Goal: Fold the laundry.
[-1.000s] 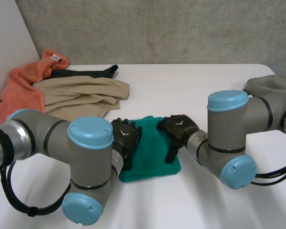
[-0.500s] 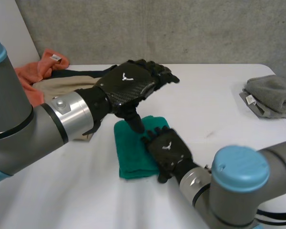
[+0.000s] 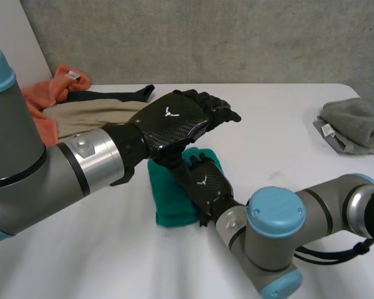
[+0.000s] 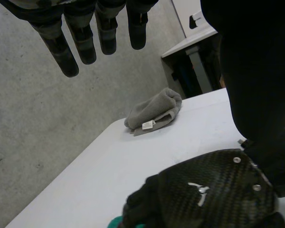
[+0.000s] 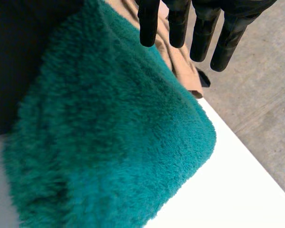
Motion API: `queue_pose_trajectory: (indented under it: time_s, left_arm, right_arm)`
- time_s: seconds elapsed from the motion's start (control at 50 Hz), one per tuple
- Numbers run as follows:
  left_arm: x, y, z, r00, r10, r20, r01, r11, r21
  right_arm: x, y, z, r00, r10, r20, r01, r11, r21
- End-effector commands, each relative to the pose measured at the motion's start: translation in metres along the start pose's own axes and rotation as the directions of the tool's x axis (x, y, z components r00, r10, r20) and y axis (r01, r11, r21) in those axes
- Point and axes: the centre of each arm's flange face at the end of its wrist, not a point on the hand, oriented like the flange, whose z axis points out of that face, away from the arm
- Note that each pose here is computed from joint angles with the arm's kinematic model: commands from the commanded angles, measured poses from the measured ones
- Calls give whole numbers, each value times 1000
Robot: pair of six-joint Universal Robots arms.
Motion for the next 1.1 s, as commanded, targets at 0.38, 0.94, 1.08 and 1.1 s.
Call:
queue_pose_trajectory:
  time_s: [0.38, 0.94, 1.08, 1.1]
  left_arm:
    - [-4, -7, -5, 1000, 7, 18, -8, 1000, 14]
    - [-14, -17, -13, 998, 23, 59, -25, 999, 39]
    - [-13, -23, -16, 997, 34, 66, -38, 998, 53]
    - [-13, -24, -16, 997, 36, 66, -40, 998, 55]
  right_arm:
    - [9, -7, 29, 998, 59, 38, -58, 998, -30]
    - [290, -30, 34, 919, -117, -375, 230, 935, 271]
    - [392, -1, 10, 880, 9, -475, 164, 933, 321]
    - [399, 5, 7, 880, 15, -475, 159, 933, 323]
